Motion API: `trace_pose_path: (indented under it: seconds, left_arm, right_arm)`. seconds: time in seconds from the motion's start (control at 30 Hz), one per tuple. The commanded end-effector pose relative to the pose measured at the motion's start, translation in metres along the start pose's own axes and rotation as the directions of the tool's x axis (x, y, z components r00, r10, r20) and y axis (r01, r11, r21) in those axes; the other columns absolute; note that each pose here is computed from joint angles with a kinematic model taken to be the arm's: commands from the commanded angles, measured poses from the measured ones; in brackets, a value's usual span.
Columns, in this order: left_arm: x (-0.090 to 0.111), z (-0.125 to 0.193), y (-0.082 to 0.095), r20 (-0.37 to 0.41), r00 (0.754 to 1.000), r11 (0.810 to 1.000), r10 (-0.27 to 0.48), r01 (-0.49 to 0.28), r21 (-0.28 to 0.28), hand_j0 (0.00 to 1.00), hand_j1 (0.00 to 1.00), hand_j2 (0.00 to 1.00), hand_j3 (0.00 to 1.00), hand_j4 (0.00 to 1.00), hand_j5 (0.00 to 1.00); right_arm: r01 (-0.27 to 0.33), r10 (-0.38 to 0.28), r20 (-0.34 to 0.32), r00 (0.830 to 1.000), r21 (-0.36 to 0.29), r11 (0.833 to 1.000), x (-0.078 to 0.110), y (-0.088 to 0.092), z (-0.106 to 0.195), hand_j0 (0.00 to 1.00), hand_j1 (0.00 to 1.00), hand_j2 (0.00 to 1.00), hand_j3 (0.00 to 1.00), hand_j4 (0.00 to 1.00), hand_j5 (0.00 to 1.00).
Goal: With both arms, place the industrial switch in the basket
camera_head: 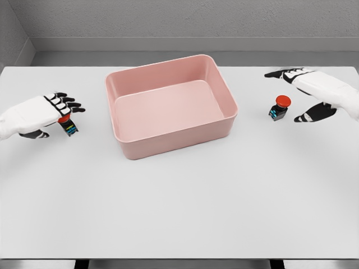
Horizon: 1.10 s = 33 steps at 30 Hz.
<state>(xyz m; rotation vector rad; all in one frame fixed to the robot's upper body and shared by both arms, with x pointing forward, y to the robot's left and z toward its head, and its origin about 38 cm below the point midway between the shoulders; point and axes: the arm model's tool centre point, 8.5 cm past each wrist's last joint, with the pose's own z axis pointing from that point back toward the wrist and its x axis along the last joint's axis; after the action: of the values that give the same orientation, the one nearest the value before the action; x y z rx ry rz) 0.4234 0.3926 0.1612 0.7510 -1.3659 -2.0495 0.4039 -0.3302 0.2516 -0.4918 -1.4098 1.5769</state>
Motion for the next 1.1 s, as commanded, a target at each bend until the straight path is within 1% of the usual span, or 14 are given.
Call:
trace_pose_path:
  seconds: [0.0, 0.1, 0.13, 0.17, 0.23, 0.37, 0.43, 0.47, 0.5, 0.53, 0.6, 0.7, 0.83, 1.07]
  left_arm:
    - [0.008, -0.01, -0.005, 0.02, 1.0, 1.0, 0.004, -0.004, -0.007, 1.0, 1.0, 1.0, 1.0, 1.0, 1.0]
    - [0.006, -0.01, -0.005, 0.016, 1.0, 1.0, 0.006, -0.006, -0.007, 1.0, 1.0, 1.0, 1.0, 1.0, 1.0]
    - [0.008, -0.012, -0.006, 0.019, 1.0, 1.0, 0.009, -0.009, -0.005, 1.0, 1.0, 1.0, 1.0, 1.0, 1.0]
    - [0.009, -0.013, -0.006, 0.02, 1.0, 1.0, 0.01, -0.01, -0.004, 1.0, 1.0, 1.0, 1.0, 1.0, 1.0]
    - [0.008, -0.013, -0.006, 0.02, 1.0, 1.0, 0.009, -0.009, -0.003, 1.0, 1.0, 1.0, 1.0, 1.0, 1.0]
    - [0.003, -0.01, -0.007, 0.003, 1.0, 1.0, 0.022, -0.022, -0.003, 1.0, 1.0, 1.0, 1.0, 1.0, 1.0]
    - [0.003, -0.01, -0.007, 0.003, 1.0, 1.0, 0.02, -0.02, -0.003, 0.79, 0.79, 0.79, 0.79, 0.79, 0.79]
    - [0.002, -0.01, -0.006, 0.001, 1.0, 1.0, 0.019, -0.019, -0.003, 0.75, 0.75, 0.75, 0.75, 0.75, 0.75]
    - [0.002, -0.01, -0.007, -0.001, 1.0, 1.0, 0.02, -0.02, -0.004, 0.72, 0.72, 0.72, 0.72, 0.72, 0.72]
    - [0.001, -0.009, -0.008, -0.004, 1.0, 1.0, 0.02, -0.02, -0.007, 0.66, 0.66, 0.66, 0.66, 0.66, 0.66]
    - [0.0, -0.009, -0.009, -0.006, 1.0, 1.0, 0.02, -0.02, -0.009, 0.64, 0.64, 0.64, 0.64, 0.64, 0.64]
    - [0.0, -0.008, -0.009, -0.007, 1.0, 1.0, 0.017, -0.017, -0.012, 0.59, 0.59, 0.59, 0.59, 0.59, 0.59]
    - [0.0, -0.007, -0.01, -0.008, 1.0, 1.0, 0.016, -0.016, -0.017, 0.46, 0.46, 0.46, 0.46, 0.46, 0.46]
    - [0.001, -0.008, -0.011, -0.004, 1.0, 1.0, 0.007, -0.007, -0.026, 0.32, 0.32, 0.32, 0.32, 0.32, 0.32]
  right_arm:
    - [0.033, -0.028, -0.059, 0.998, 0.078, 0.996, 0.004, 0.025, -0.019, 1.0, 1.0, 1.0, 1.0, 1.0, 1.0]
    - [0.054, -0.044, -0.108, 0.993, 0.094, 0.994, -0.001, 0.025, -0.024, 1.0, 1.0, 1.0, 1.0, 1.0, 1.0]
    - [0.072, -0.059, -0.146, 0.988, 0.087, 0.994, -0.008, 0.022, -0.023, 1.0, 1.0, 1.0, 1.0, 1.0, 1.0]
    - [0.074, -0.061, -0.167, 0.984, 0.073, 0.995, -0.013, 0.015, -0.024, 1.0, 1.0, 1.0, 1.0, 1.0, 1.0]
    - [0.045, -0.033, -0.225, 0.974, 0.048, 0.998, -0.017, 0.003, -0.025, 1.0, 1.0, 1.0, 1.0, 1.0, 1.0]
    - [0.056, -0.051, -0.242, 0.969, 0.014, 0.998, -0.021, -0.008, -0.034, 1.0, 1.0, 1.0, 1.0, 1.0, 1.0]
    - [0.052, -0.048, -0.261, 0.964, 0.009, 0.999, -0.023, -0.006, -0.043, 1.0, 1.0, 1.0, 1.0, 1.0, 1.0]
    - [0.04, -0.036, -0.269, 0.963, 0.012, 0.999, -0.023, -0.002, -0.047, 1.0, 1.0, 1.0, 1.0, 1.0, 1.0]
    - [0.05, -0.042, -0.281, 0.959, 0.019, 0.999, -0.027, 0.0, -0.049, 1.0, 1.0, 1.0, 1.0, 1.0, 1.0]
    - [0.069, -0.059, -0.27, 0.961, 0.028, 0.997, -0.024, 0.006, -0.06, 1.0, 1.0, 1.0, 1.0, 1.0, 1.0]
    - [0.08, -0.068, -0.255, 0.965, 0.034, 0.996, -0.019, 0.007, -0.075, 1.0, 1.0, 1.0, 1.0, 1.0, 1.0]
    - [0.077, -0.061, -0.251, 0.966, 0.053, 0.996, -0.016, 0.015, -0.082, 1.0, 1.0, 1.0, 1.0, 1.0, 1.0]
    - [0.086, -0.063, -0.264, 0.962, 0.073, 0.994, -0.021, 0.023, -0.083, 1.0, 1.0, 1.0, 1.0, 1.0, 1.0]
    - [0.102, -0.073, -0.286, 0.955, 0.09, 0.991, -0.03, 0.031, -0.081, 1.0, 1.0, 1.0, 1.0, 1.0, 1.0]
